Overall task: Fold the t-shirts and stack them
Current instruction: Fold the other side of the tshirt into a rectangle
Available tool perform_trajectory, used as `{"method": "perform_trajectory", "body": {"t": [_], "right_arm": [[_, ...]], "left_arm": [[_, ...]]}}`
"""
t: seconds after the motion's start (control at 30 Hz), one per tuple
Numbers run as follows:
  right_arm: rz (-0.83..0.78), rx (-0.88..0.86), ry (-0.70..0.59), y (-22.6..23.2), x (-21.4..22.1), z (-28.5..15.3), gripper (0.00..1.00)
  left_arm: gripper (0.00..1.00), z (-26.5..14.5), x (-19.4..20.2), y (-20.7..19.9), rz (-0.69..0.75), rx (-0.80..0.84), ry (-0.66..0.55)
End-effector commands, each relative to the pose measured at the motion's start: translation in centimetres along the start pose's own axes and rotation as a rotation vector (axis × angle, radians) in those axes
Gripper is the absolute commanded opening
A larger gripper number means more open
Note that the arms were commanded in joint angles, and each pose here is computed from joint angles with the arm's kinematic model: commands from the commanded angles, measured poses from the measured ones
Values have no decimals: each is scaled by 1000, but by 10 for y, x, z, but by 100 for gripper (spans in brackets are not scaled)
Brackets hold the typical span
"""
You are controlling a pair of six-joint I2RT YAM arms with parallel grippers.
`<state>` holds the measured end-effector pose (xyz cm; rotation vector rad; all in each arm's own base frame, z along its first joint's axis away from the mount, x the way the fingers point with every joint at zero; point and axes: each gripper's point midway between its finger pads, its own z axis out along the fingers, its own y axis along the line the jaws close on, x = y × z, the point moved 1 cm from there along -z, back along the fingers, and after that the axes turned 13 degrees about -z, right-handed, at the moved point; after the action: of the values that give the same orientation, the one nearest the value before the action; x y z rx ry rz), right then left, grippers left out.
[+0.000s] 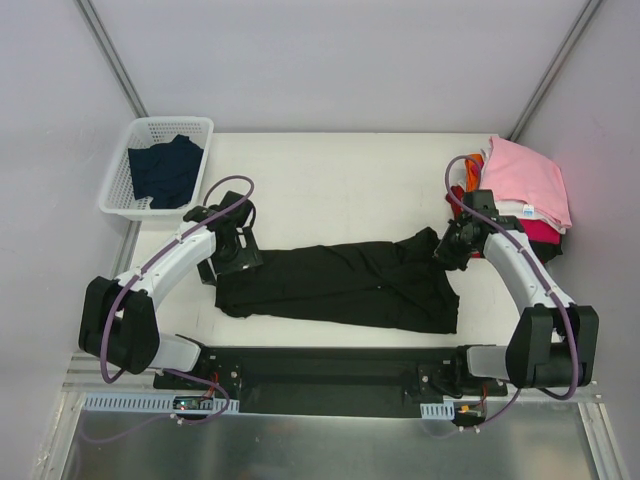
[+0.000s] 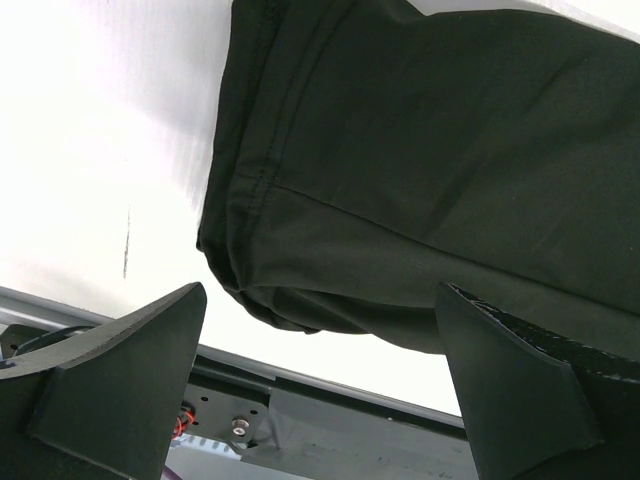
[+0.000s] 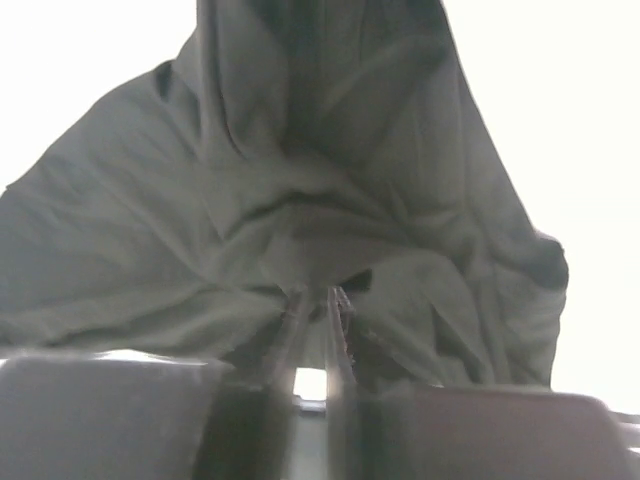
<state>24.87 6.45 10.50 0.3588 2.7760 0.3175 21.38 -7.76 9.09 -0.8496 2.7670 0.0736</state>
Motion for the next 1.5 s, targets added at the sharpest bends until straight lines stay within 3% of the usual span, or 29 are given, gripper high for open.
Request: {"method": "perform_trajectory", "body": {"t": [0.0,0.5,0.57,0.6,0.83,1.33,1.43,1.47], "right_arm": [[-19,15,-59,5,-21,-4,1],[-26,1,-72,5,0,-26,2],[-34,7,-52,3,6,-23,17],[-39,10,-53,2,7,-23,37],[-38,21,-43,0,8,-17,56],[-54,23,-21,16,5,2,48],[-55,32,-17,18,7,4,40],[-58,37,-21,18,7,4,33]], "left_arm": [[99,-4,-1,4,19,-20,-15],[99,-6,-2,-6,3,-2,5],[99,-7,-1,-6,3,-2,4],[99,-6,0,-5,7,-4,3],[99,-6,2,0,8,-7,-2],[99,-4,0,-2,18,-18,-1],[99,-4,0,-1,17,-21,-2],[99,-4,0,-1,17,-21,-2]]}}
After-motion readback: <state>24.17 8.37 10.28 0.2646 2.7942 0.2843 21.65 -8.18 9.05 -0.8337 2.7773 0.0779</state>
